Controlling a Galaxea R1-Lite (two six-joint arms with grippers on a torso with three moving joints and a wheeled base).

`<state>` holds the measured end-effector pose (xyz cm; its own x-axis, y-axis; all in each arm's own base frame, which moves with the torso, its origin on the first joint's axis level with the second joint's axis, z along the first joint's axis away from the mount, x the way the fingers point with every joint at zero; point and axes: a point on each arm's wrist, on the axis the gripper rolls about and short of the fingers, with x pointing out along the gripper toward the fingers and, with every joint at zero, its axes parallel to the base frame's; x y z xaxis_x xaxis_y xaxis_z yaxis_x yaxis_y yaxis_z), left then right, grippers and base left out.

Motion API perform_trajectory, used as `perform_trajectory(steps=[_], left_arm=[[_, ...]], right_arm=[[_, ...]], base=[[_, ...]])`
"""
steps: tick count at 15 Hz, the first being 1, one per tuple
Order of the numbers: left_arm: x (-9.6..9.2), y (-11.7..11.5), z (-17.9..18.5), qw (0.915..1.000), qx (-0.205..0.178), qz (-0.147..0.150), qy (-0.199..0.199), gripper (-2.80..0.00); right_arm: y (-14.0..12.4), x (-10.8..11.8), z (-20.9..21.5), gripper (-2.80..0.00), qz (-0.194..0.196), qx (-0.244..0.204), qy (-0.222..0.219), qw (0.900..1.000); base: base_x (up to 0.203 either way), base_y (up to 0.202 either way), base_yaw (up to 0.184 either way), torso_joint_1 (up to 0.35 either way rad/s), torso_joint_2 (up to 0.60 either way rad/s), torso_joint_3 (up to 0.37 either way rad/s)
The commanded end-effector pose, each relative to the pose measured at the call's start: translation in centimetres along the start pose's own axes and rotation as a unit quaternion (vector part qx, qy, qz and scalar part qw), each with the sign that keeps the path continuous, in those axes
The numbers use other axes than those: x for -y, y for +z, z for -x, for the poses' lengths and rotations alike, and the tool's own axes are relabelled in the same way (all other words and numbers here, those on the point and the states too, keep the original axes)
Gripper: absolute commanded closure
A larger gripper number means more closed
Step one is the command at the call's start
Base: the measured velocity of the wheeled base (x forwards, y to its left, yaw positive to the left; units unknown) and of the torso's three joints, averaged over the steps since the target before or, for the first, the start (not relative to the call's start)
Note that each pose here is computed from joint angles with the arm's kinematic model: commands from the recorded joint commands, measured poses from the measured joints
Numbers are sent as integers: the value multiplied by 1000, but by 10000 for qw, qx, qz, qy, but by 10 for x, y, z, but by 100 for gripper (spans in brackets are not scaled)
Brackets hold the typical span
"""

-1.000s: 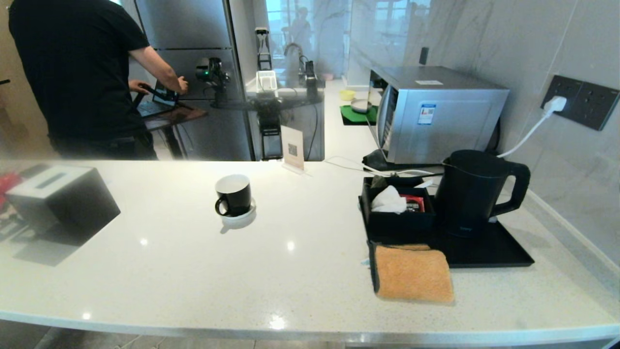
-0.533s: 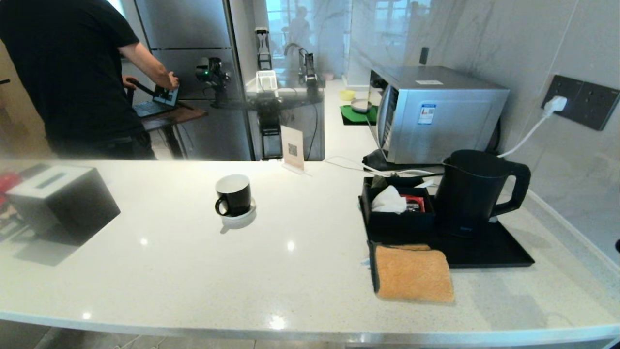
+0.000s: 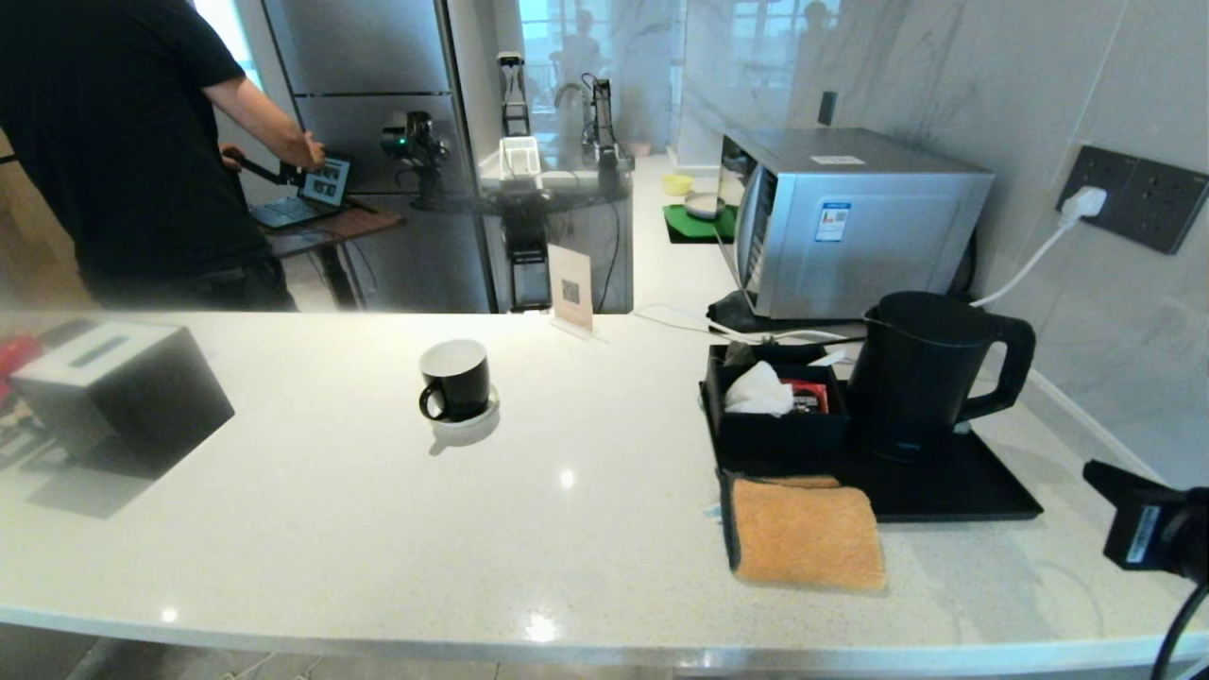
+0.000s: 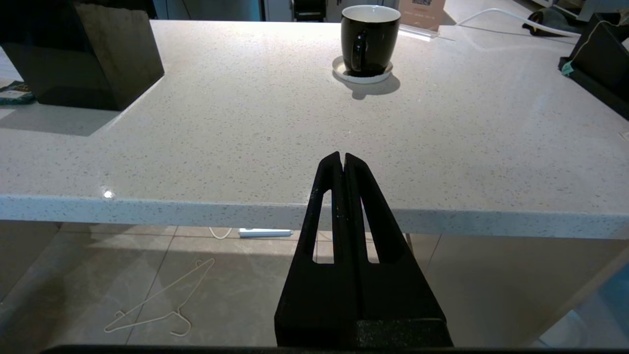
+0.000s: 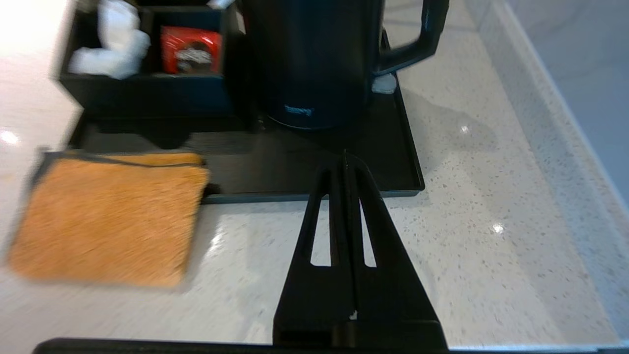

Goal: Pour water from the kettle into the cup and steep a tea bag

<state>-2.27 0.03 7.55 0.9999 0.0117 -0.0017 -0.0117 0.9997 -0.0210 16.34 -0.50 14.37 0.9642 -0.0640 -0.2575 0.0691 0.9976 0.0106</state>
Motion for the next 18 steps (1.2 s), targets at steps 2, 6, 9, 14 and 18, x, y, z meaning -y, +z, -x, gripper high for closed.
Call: perform_trajectory(steps=[2, 6, 9, 14, 18], left_arm=[[0, 0, 0, 10000, -2, 2, 3, 0], [0, 0, 0, 10000, -5, 2, 3, 0], [0, 0, 0, 10000, -7, 2, 3, 0], [0, 0, 0, 10000, -6, 2, 3, 0], [0, 0, 0, 10000, -3, 2, 3, 0]], right_arm=[[-19, 0, -45, 0, 35, -462, -185, 9988], [-21, 12, -82, -280, -2, -254, -500, 9984], [-16, 19, -104, -280, 22, 25, -615, 9981], [-7, 41, -133, -280, 79, 489, -979, 9940], [-13, 48, -147, -280, 165, 620, -1078, 9921]], base=[[0, 0, 0, 0, 0, 0], [0, 0, 0, 0, 0, 0], [0, 0, 0, 0, 0, 0], [0, 0, 0, 0, 0, 0], [0, 0, 0, 0, 0, 0]])
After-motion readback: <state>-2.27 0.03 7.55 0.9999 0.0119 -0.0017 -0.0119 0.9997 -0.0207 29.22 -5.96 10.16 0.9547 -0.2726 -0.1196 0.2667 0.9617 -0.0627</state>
